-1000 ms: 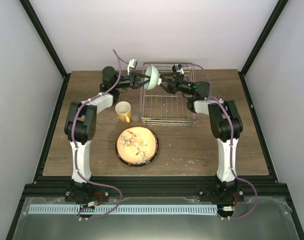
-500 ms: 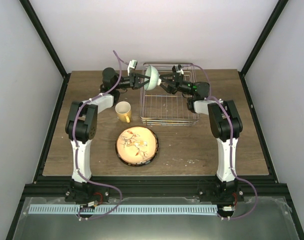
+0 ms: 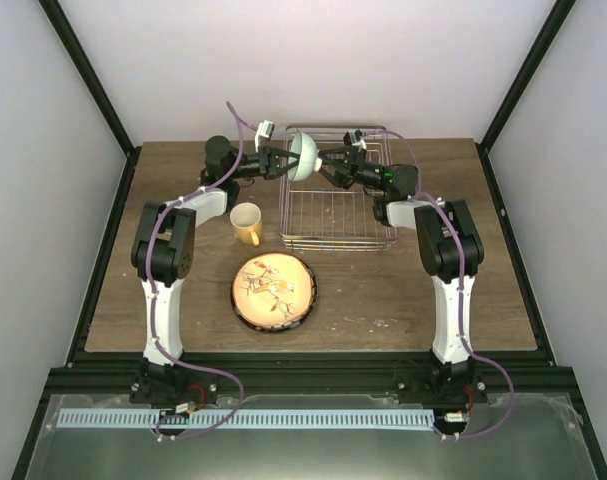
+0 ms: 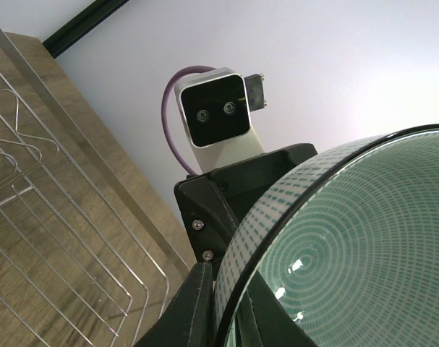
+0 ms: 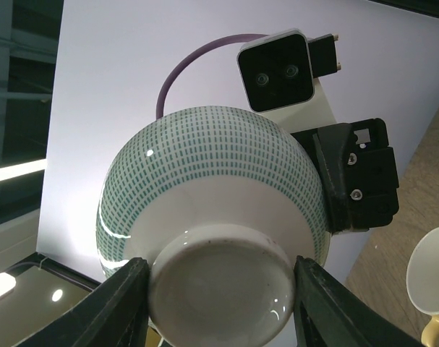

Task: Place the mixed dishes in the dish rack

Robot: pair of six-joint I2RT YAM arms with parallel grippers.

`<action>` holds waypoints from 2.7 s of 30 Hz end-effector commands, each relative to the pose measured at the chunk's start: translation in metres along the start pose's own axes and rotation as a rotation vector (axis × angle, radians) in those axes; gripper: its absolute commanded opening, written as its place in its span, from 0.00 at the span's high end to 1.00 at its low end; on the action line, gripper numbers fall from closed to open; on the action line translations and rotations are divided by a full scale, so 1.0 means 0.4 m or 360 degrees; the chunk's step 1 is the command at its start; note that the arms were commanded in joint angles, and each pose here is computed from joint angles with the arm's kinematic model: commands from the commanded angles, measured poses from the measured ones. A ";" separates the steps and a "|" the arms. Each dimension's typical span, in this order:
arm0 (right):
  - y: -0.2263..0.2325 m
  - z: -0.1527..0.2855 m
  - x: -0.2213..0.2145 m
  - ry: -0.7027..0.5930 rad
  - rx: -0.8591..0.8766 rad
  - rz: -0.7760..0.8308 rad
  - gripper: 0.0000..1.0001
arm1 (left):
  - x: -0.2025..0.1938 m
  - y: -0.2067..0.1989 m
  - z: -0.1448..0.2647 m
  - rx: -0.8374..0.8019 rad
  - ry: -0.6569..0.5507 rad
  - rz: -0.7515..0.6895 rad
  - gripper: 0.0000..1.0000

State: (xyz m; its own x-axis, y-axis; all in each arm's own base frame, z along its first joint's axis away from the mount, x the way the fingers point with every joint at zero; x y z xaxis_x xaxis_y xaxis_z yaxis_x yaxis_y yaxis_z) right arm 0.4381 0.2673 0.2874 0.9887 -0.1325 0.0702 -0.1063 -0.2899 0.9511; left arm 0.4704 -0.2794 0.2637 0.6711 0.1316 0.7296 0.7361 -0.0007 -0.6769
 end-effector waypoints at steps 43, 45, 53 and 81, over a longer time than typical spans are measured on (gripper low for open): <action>0.112 0.098 -0.024 0.0009 -0.0031 0.0483 0.84 | -0.009 0.026 0.113 0.0128 -0.0023 -0.0135 0.30; 0.126 0.104 -0.023 0.0030 -0.0087 0.0510 0.84 | 0.009 0.019 0.132 0.0151 -0.0047 -0.0157 0.30; 0.190 0.105 0.042 0.0030 -0.0587 0.0654 0.85 | 0.104 -0.027 0.246 0.0348 -0.0098 -0.0344 0.29; -0.062 0.316 -0.021 -0.0102 -0.2066 0.0350 0.86 | 0.088 -0.035 0.307 0.0539 -0.0051 -0.0372 0.29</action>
State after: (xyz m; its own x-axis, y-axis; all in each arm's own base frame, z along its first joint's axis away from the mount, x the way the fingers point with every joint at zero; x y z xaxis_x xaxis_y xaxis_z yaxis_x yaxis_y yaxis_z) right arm 0.4289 0.1590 0.2075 0.9643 -0.1448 0.2219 -0.0268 0.7798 0.6255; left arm 0.4789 -0.1520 0.2785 0.5168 0.1326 0.8458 0.7699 0.3600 -0.5269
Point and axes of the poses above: each gripper's point midway between its finger pads, its own z axis back along the fingers, its own y axis along the line the jaws close on, x = y × z, the point moved 1 cm from there along z, back along the fingers, and after that the axes turned 14 degrees about -z, right-handed, at the moved point
